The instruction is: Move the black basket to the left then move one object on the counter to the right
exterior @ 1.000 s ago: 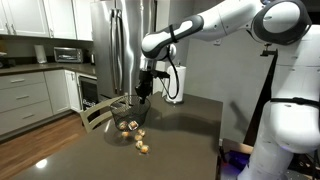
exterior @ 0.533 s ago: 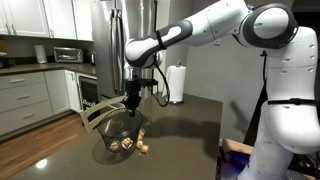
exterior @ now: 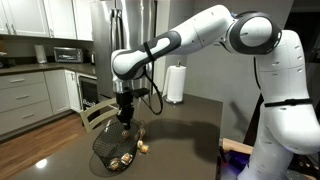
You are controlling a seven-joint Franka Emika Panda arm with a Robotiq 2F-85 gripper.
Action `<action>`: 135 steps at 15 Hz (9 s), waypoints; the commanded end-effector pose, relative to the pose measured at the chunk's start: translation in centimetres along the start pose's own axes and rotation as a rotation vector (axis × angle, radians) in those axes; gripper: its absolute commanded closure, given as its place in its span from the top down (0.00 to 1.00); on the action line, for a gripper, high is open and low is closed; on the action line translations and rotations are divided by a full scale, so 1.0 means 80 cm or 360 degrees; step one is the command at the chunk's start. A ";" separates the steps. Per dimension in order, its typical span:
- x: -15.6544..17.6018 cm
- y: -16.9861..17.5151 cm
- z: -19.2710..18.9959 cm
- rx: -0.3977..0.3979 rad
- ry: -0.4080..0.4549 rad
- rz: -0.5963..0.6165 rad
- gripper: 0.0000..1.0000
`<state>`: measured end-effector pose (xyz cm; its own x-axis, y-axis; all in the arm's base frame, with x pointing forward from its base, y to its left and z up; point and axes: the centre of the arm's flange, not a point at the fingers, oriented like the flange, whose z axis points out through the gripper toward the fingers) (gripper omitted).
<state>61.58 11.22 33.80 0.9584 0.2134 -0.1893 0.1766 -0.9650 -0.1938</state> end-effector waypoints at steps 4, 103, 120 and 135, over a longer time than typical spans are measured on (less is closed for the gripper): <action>0.020 -0.003 0.001 -0.0023 -0.0065 -0.0095 0.40; -0.108 0.286 -0.038 -0.0067 0.0381 0.1164 0.05; -0.120 0.328 -0.018 -0.0131 0.0384 0.1468 0.05; -0.123 0.301 -0.038 -0.0120 0.0455 0.1395 1.00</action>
<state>58.02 -15.73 32.77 0.7629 -0.6458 -0.0304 -0.6464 -0.7627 -0.0207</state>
